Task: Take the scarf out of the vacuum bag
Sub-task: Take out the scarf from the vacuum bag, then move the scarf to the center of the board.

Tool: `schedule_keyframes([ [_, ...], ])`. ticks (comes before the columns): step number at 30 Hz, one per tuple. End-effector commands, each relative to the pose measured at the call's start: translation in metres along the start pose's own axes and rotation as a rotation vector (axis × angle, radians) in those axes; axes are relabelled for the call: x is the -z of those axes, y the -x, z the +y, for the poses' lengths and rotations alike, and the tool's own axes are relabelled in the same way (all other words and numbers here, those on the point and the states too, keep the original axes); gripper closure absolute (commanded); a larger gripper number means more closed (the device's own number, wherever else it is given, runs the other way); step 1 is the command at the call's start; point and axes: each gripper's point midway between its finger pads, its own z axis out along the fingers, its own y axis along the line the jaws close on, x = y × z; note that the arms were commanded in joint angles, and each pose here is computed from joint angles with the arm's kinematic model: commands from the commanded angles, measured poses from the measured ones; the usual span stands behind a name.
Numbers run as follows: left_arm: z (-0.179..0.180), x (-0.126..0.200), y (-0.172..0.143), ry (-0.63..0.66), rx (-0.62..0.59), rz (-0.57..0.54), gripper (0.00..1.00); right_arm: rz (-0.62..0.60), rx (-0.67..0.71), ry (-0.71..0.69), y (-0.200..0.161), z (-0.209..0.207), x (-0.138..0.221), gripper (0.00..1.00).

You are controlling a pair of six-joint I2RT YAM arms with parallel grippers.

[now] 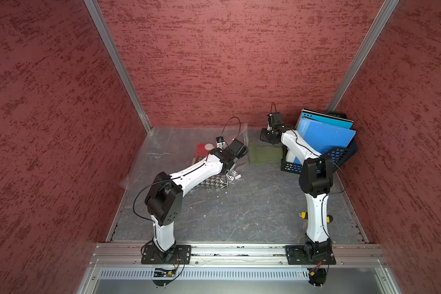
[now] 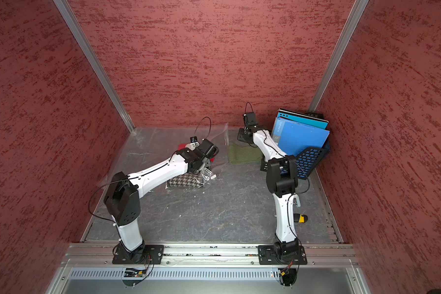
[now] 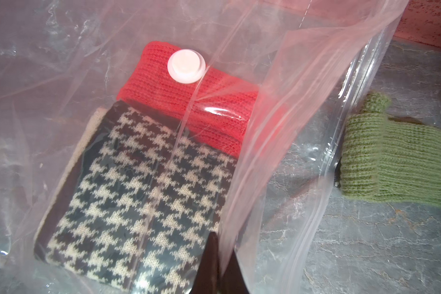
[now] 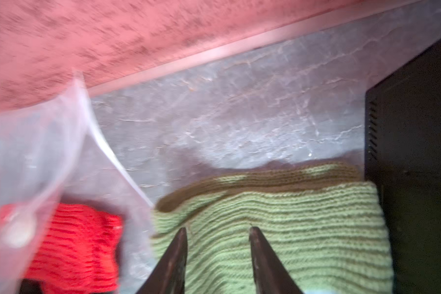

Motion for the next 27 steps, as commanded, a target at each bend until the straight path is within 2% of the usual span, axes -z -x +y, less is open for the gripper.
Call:
schedule_keyframes([
  [1,0.004,0.023,0.021,0.003,0.035,-0.054,1.0,0.203,-0.002,-0.036,-0.055,0.003,0.008,0.61],
  [6,0.004,0.022,0.026,0.026,0.029,-0.068,1.0,0.341,0.018,-0.004,-0.104,0.023,0.03,0.65],
  [14,-0.008,0.009,0.027,0.004,0.025,-0.068,1.0,0.412,0.025,0.012,-0.147,0.027,0.06,0.68],
  [20,-0.007,0.011,0.031,0.003,0.034,-0.08,1.0,0.468,-0.008,-0.02,-0.174,0.018,0.027,0.71],
  [27,-0.005,0.02,0.04,0.002,0.032,-0.099,1.0,0.474,-0.039,-0.038,-0.174,0.02,-0.021,0.72],
])
